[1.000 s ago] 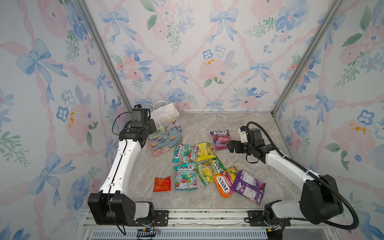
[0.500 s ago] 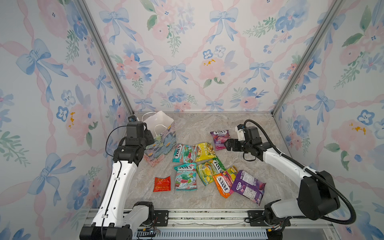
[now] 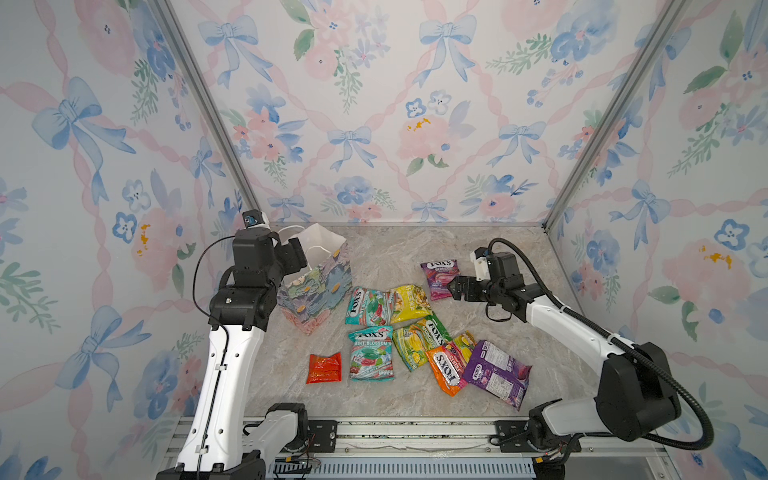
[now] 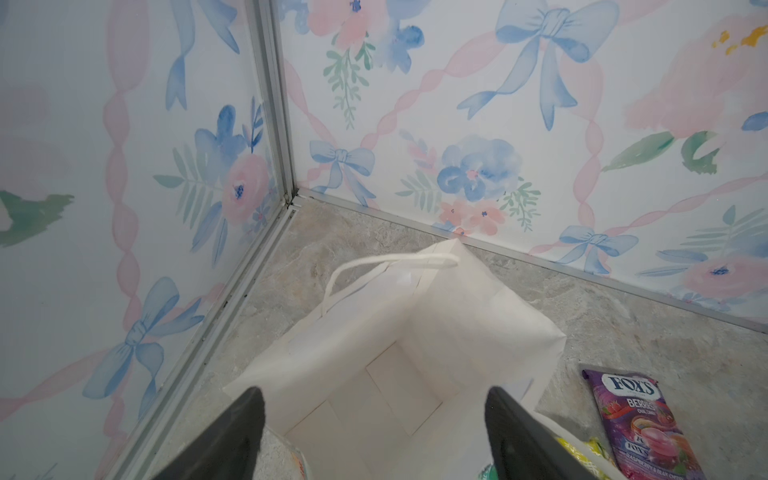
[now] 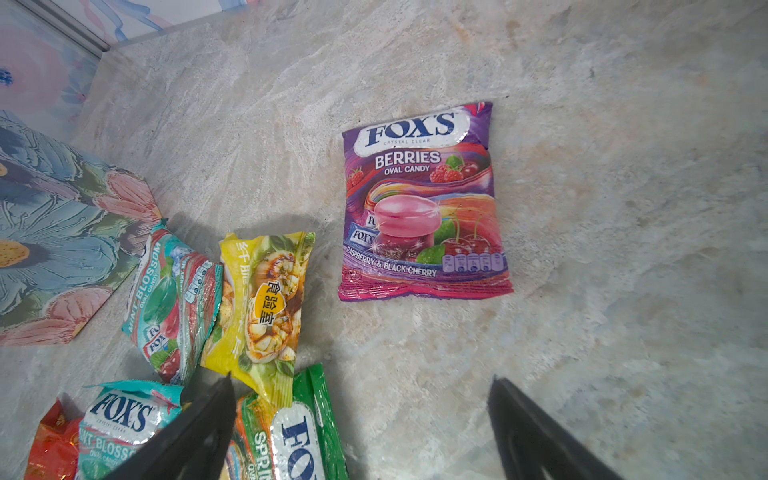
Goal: Place the snacks into the paper bag
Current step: 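Grasp the paper bag's rim with the left gripper and pull it open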
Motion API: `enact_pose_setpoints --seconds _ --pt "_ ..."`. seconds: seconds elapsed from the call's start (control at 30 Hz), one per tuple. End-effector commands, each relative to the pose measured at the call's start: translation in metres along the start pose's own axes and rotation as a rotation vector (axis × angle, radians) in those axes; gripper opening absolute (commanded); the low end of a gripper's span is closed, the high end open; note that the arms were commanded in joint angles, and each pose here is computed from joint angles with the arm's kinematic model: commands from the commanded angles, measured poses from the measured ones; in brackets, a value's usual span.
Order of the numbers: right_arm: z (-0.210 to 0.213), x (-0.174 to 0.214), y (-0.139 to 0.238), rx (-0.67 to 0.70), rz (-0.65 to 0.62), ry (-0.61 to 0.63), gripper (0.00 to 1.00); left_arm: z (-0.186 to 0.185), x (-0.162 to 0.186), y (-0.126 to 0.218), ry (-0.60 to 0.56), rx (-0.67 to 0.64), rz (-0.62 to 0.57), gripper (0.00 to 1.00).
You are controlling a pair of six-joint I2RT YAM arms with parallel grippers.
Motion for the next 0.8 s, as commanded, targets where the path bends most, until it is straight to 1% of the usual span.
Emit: enact_pose_setpoints --seconds 0.0,0.17,0.3,0.43,0.63,0.77 --pt "0.012 -0.015 0.014 -0.030 -0.040 -0.004 0.97 -0.002 -0.011 -0.013 -0.095 -0.005 0.006 0.85" --pt "0.014 -0.017 0.020 -0.034 -0.050 -0.008 0.97 -0.009 -0.009 -0.048 -0.175 0.002 0.088 0.83" --pt "0.015 -0.017 0.022 -0.041 -0.054 -0.013 0.97 -0.001 -0.005 -0.076 -0.211 -0.067 0.162 0.81" --pt "0.016 -0.017 0.023 -0.047 -0.056 -0.019 0.97 0.007 -0.003 -0.095 -0.226 -0.128 0.212 0.80" --pt "0.019 -0.019 0.023 -0.063 -0.059 -0.022 0.97 0.013 0.008 -0.116 -0.235 -0.148 0.276 0.81" --pt "0.024 -0.018 0.022 -0.099 -0.054 -0.038 0.97 0.019 0.013 -0.127 -0.214 -0.141 0.310 0.81"
Point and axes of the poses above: each gripper's point midway between its finger pads, its own y axis back along the fingers, its own z axis along the line the jaws close on, x = y × z, the point moved 3 cm from there along y, back along the fingers, and after that the axes turned 4 degrees about y, right-handed, at the moved point
